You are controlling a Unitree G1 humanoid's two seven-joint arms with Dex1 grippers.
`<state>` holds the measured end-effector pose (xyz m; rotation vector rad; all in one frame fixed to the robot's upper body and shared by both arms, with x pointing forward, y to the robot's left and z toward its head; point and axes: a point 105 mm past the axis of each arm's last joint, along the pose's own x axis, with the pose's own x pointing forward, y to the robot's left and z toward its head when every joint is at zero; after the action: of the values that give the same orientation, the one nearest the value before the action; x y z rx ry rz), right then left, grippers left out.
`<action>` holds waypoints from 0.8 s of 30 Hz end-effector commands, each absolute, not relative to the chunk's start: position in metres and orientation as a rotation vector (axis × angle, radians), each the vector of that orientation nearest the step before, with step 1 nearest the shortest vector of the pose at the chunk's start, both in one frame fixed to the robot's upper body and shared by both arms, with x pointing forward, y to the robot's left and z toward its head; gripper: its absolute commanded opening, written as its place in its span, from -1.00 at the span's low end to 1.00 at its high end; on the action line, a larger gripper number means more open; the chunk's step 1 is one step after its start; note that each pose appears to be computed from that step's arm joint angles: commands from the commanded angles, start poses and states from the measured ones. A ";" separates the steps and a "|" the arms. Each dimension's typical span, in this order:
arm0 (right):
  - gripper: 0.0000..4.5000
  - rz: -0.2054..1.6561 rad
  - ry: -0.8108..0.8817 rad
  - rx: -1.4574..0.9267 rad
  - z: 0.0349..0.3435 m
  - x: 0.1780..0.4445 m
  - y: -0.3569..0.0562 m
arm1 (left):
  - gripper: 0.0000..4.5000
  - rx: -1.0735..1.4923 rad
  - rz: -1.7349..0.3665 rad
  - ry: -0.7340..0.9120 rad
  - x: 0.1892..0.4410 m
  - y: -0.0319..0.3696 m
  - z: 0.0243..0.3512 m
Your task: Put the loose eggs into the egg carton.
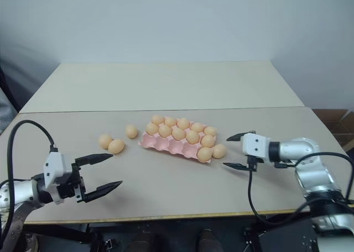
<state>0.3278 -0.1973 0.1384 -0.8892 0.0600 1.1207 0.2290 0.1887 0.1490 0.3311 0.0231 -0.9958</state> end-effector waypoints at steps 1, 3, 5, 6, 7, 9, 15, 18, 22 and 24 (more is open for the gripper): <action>1.00 1.117 0.020 -0.931 0.142 0.338 -0.194 | 0.99 0.358 -0.994 -0.024 0.229 0.186 0.157; 1.00 1.128 0.017 -0.933 0.139 0.342 -0.192 | 0.99 0.357 -0.993 -0.026 0.228 0.185 0.156; 1.00 1.126 0.022 -0.936 0.136 0.347 -0.191 | 0.99 0.356 -0.989 -0.026 0.228 0.186 0.156; 1.00 1.124 0.024 -0.936 0.135 0.349 -0.191 | 0.99 0.356 -0.987 -0.026 0.227 0.186 0.156; 1.00 1.121 0.026 -0.932 0.133 0.352 -0.191 | 0.99 0.357 -0.983 -0.025 0.227 0.186 0.155; 1.00 1.122 0.029 -0.931 0.130 0.354 -0.191 | 0.99 0.358 -0.979 -0.025 0.227 0.187 0.155; 0.76 1.135 0.006 -0.922 0.128 0.355 -0.189 | 1.00 0.361 -0.967 -0.025 0.227 0.189 0.154; 0.31 1.136 -0.016 -0.921 0.128 0.355 -0.187 | 1.00 0.364 -0.959 -0.024 0.227 0.192 0.154; 0.18 1.141 -0.014 -0.924 0.127 0.352 -0.189 | 1.00 0.367 -0.955 -0.023 0.228 0.194 0.154; 0.18 1.136 -0.011 -0.925 0.128 0.349 -0.193 | 1.00 0.369 -0.955 -0.027 0.228 0.194 0.155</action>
<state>0.3505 -0.1889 0.1145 -0.9010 0.0393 1.1526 0.2283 0.1913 0.1463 0.3394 0.0102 -0.9670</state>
